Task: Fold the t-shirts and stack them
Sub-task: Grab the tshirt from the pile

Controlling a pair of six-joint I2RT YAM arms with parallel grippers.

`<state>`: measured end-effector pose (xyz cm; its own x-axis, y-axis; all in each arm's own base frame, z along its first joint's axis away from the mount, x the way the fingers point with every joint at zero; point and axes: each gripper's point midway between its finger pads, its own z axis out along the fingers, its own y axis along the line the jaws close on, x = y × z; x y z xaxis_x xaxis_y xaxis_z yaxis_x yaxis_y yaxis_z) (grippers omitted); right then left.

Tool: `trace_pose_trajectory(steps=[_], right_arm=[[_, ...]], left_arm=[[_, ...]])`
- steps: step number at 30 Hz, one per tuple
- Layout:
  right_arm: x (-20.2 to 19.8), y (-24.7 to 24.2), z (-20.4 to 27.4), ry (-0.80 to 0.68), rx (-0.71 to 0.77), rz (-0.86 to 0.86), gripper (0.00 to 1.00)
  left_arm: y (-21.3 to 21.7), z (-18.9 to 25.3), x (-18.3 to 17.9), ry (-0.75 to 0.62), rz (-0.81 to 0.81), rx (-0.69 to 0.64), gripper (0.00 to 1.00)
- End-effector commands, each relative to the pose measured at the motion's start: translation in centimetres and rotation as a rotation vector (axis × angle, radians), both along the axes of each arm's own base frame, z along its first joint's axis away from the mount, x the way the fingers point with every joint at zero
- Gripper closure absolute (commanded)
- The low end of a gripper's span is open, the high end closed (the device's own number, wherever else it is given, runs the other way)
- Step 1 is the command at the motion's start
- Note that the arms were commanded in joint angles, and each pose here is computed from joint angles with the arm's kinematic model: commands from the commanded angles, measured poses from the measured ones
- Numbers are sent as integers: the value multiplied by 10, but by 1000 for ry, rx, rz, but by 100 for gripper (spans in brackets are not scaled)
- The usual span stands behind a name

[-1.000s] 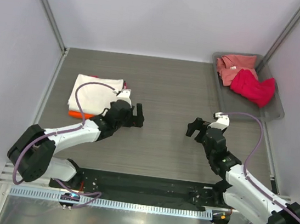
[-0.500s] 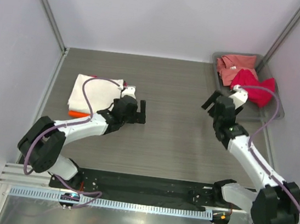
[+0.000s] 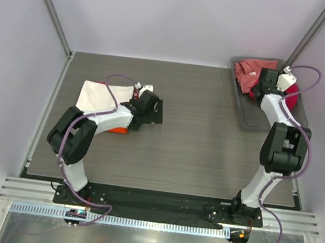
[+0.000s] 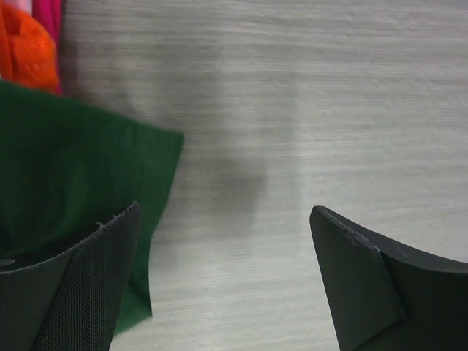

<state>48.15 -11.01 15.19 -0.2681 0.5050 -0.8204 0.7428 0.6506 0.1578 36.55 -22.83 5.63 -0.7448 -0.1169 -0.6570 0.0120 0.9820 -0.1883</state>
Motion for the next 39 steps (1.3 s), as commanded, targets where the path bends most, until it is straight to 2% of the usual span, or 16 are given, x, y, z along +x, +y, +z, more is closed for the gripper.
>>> trace_pose_trajectory(steps=[1,2,3,7,11,14,15,16,17,20,22,28,33,35,38,39], right_arm=[[21,-26,-9,25,0,-71,27],[34,-32,-6,12,-6,-79,27],[40,-35,-31,56,1,-82,28],[71,-50,-59,71,29,-85,28],[95,-60,-67,49,47,-81,29],[99,-63,-74,40,69,-91,41],[99,-66,-73,37,67,-101,54],[98,-68,-67,26,62,-107,62],[96,-68,-65,26,59,-115,77],[96,-69,-39,-19,49,-116,99],[93,-67,-28,-35,48,-113,99],[67,-60,54,-155,8,-130,99],[32,-47,140,-288,-25,-98,99],[22,-34,162,-312,-39,-50,99],[12,5,206,-394,-4,125,99],[12,34,216,-414,26,224,99]], left_arm=[[5,3,11,48,49,9,2],[13,-9,11,85,71,30,2],[15,-10,15,91,81,28,2],[36,-25,27,140,138,20,2],[92,-42,38,190,272,14,2],[142,-51,38,211,400,-10,2],[152,-48,37,202,424,-18,2],[162,-47,37,192,450,-11,2],[178,-47,36,184,497,17,2],[206,-36,31,166,582,71,1],[223,-29,28,146,641,72,0],[192,-7,33,49,522,-39,2],[125,35,27,-73,322,-89,1],[99,48,21,-106,246,-121,0],[82,72,16,-150,198,-176,0],[78,82,14,-166,179,-204,0]])
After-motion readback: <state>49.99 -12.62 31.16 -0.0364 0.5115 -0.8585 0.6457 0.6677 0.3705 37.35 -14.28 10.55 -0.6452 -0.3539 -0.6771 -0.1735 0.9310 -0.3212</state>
